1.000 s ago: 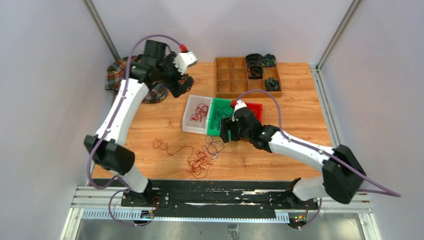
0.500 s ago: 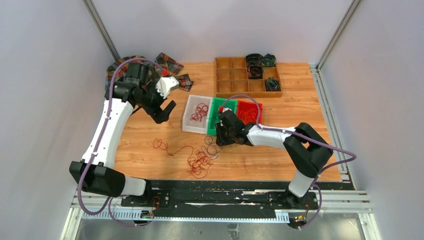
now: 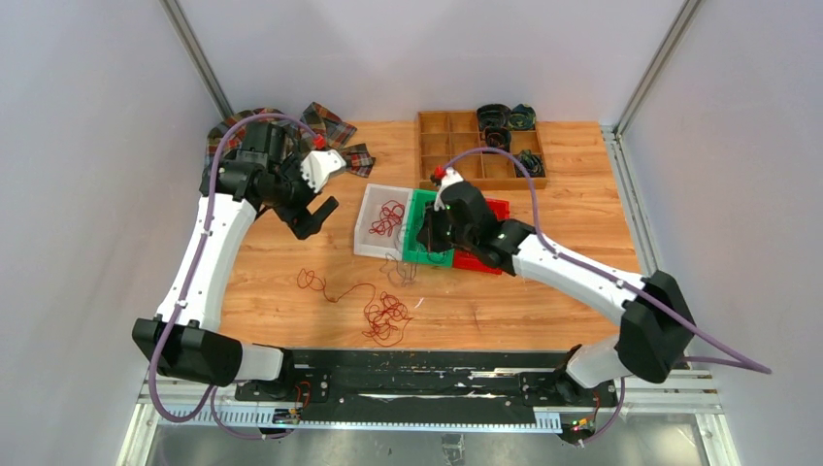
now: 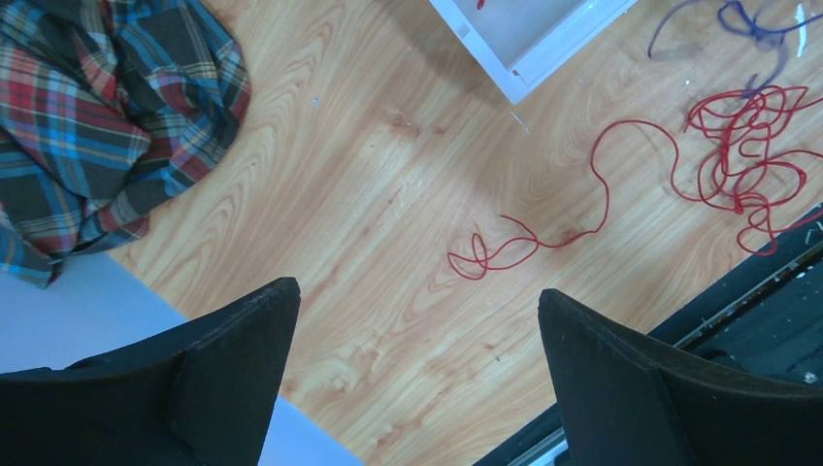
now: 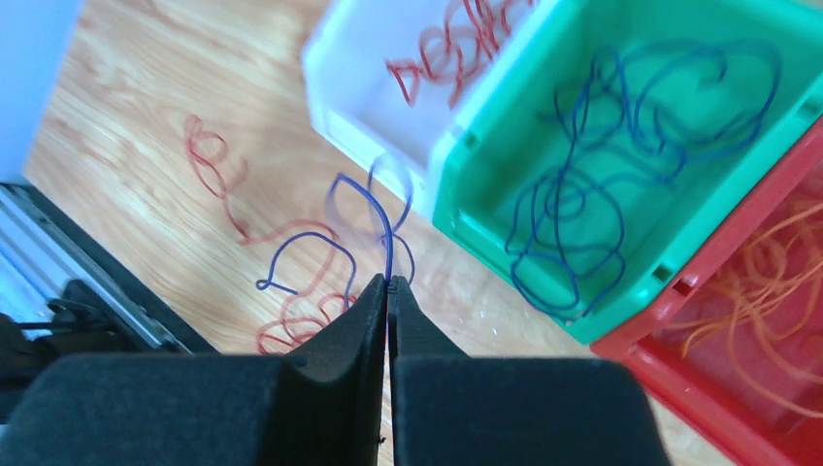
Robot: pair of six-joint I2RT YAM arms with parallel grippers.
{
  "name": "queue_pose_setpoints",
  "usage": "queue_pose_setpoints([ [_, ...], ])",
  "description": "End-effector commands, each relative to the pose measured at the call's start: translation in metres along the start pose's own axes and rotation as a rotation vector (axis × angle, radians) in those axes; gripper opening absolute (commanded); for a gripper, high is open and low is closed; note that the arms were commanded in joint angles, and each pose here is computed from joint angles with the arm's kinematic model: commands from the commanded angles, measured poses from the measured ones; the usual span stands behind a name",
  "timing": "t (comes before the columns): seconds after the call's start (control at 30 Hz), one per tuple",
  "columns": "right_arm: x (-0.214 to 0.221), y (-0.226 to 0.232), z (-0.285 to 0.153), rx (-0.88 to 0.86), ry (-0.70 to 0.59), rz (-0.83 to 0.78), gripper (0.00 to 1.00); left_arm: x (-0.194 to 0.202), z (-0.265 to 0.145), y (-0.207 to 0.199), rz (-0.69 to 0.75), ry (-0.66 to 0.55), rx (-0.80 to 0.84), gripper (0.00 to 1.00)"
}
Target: Untangle the cables
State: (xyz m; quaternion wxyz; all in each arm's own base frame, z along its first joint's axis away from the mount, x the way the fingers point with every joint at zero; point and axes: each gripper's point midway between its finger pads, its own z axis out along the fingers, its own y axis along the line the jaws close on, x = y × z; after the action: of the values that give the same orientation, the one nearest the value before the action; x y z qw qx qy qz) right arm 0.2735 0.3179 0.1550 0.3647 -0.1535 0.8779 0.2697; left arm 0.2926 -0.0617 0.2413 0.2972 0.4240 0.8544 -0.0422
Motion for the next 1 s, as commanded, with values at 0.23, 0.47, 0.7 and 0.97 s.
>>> queue_pose_setpoints([
  [0.23, -0.142, 0.030, -0.093, 0.017, -0.342, -0.156, 0.01, -0.005, -0.015, 0.011, 0.035, -0.013, -0.061, 0.98],
  [0.47, -0.171, 0.007, -0.098, 0.108, -0.384, -0.190, 0.01, -0.007, -0.019, 0.013, 0.029, -0.016, -0.080, 0.98],
  [0.7, -0.151, -0.037, -0.079, 0.252, -0.312, -0.208, 0.01, -0.010, -0.023, 0.016, 0.034, -0.024, -0.097, 0.98],
  [0.97, -0.123, -0.071, -0.052, 0.369, -0.208, -0.271, 0.01, -0.012, -0.025, 0.016, 0.037, -0.034, -0.098, 0.98],
])
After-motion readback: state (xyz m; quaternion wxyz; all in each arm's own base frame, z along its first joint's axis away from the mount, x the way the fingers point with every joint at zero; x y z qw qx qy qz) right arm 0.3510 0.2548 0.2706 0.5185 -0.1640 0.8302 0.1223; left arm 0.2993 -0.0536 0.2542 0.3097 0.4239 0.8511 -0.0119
